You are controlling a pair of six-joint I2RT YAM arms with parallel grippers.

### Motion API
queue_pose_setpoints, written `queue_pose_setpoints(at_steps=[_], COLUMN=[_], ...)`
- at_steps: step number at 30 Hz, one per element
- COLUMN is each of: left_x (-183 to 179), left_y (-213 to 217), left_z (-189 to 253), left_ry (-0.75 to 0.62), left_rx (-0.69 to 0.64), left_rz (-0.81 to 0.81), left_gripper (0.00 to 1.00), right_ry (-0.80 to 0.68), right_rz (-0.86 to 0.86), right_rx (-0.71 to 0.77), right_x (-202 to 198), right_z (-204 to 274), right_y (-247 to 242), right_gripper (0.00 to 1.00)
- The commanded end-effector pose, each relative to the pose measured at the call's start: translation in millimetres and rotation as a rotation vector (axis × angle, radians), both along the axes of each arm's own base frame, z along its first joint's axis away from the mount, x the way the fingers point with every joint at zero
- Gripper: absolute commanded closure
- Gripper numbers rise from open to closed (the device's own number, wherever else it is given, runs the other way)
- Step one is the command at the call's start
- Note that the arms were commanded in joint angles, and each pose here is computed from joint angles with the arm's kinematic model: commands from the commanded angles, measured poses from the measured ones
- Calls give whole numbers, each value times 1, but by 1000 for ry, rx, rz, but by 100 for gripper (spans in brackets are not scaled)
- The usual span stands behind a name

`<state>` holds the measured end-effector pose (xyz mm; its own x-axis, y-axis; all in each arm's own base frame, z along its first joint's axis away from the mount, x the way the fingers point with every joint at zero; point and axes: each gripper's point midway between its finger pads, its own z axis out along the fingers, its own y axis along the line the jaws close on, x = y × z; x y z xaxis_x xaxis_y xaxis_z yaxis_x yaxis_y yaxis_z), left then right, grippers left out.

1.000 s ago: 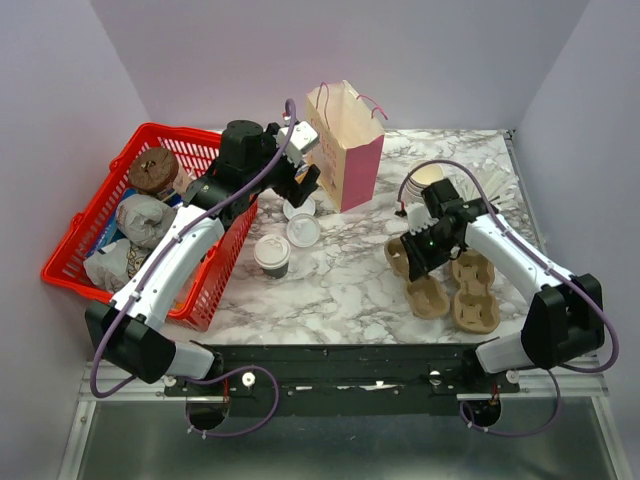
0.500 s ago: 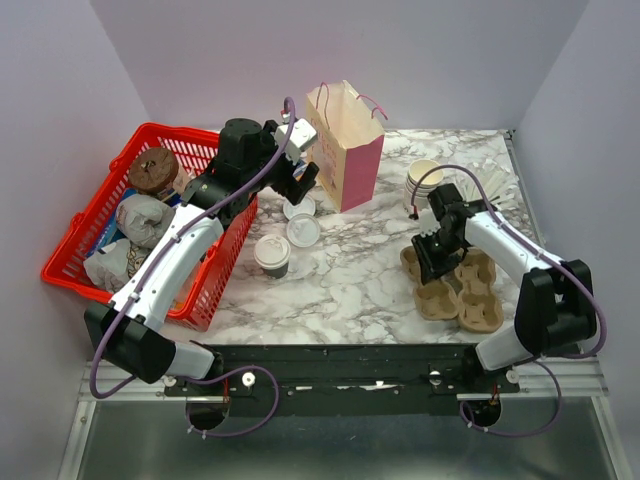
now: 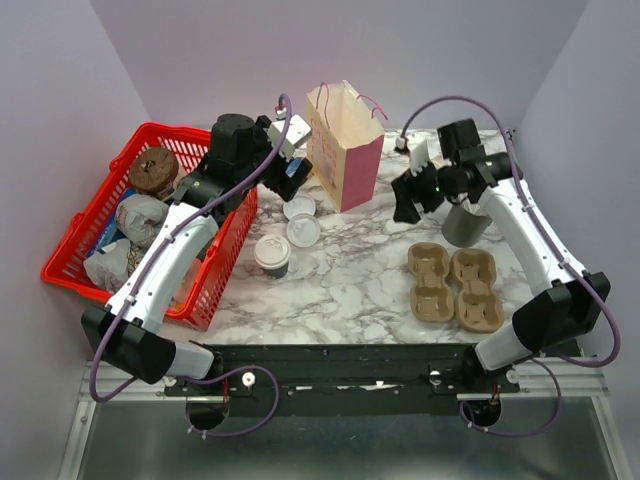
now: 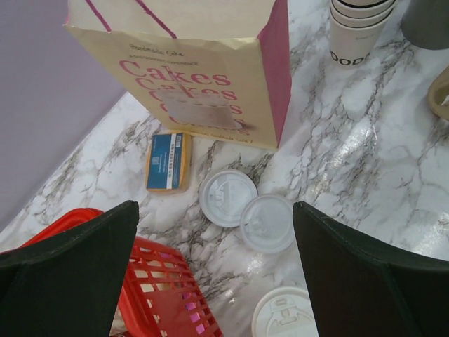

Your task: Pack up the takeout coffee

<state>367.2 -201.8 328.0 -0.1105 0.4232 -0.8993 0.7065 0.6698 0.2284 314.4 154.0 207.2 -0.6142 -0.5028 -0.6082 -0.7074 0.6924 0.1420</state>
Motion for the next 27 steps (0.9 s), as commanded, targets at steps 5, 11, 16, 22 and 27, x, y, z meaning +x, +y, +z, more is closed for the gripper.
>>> queue_pose_setpoints(at_steps=[5,11,16,22,27], left_x=[-7,-13,-17,-19,-18], left_y=[33,43,48,50,50], left_z=[18,9,7,5,3], left_ry=[-2,7,10,22,33], left_rx=[-15,-5,-5,-16,-30], left_rz=[96,118,127,125,124], left_gripper=[1,1,1,1,1], right_ry=[-382,-489,-535,-501,-471], right_rz=[268,288,310,280,254], right_rx=[46,47,45,3,-33], right_x=[83,129,153,164,166], right_z=[96,113,103,76,61], right_y=[63,104,141,151,144], right_gripper=[21,21,21,30,65])
